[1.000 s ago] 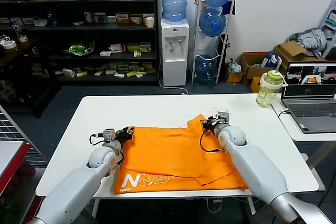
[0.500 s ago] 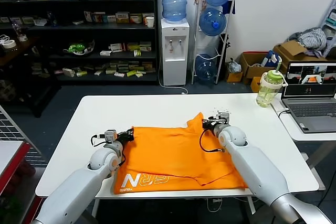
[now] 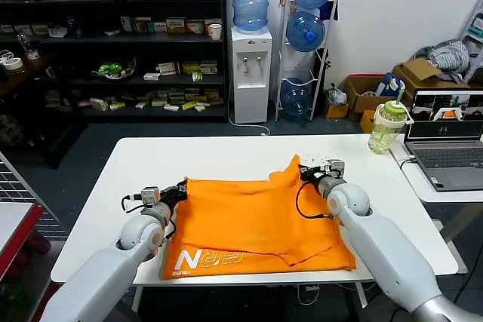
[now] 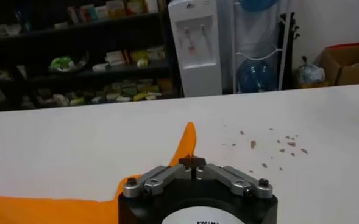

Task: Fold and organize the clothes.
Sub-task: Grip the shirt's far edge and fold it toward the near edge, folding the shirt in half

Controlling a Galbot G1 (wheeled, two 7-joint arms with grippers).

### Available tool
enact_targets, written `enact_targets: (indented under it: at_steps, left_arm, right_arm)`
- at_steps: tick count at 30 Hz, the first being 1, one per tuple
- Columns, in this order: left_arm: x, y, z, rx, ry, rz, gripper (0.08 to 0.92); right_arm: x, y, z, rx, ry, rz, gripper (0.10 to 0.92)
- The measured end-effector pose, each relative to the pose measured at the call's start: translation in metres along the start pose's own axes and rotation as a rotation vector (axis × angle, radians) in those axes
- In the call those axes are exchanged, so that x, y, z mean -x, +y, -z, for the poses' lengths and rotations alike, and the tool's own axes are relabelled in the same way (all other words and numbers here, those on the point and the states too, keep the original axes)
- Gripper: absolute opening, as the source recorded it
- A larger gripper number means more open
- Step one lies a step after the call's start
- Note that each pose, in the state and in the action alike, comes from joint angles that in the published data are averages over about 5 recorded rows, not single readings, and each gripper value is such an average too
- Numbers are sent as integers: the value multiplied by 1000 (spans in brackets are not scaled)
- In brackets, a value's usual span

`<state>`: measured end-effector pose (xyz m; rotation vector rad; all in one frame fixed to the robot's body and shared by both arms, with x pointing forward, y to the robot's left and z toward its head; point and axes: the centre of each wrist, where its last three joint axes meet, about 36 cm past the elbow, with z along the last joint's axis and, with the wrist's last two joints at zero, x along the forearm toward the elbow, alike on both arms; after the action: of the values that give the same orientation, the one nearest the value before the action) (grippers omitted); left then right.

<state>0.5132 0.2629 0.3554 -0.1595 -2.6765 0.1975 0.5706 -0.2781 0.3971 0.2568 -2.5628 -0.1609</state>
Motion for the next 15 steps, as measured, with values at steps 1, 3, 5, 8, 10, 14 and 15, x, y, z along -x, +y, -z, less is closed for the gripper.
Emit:
enact_targets:
  at_steps: [1, 3, 5, 8, 10, 14, 15]
  left_arm:
    - [-4, 1, 0, 0, -3, 0, 97]
    - [-13, 2, -1, 0, -7, -2, 97]
    - [-23, 3, -2, -1, -10, -5, 97]
    - [-38, 3, -5, -1, -12, -12, 97]
    - [-49, 3, -7, -1, -12, -17, 97]
    - [-70, -2, -12, 1, -10, -33, 97]
    - [-75, -4, -13, 0, -9, -37, 97]
  right_arm:
    - [-6, -2, -1, 1, 2, -1, 124]
    - [-19, -4, -4, 3, 8, -3, 124]
    - [-33, -6, -8, 4, 18, -3, 124]
    - [-53, -8, -15, 2, 34, -4, 124]
    - [-66, -8, -19, -2, 43, -3, 124]
    - [-92, -7, -27, -10, 63, -1, 124]
    - [-97, -6, -28, -12, 68, -1, 124]
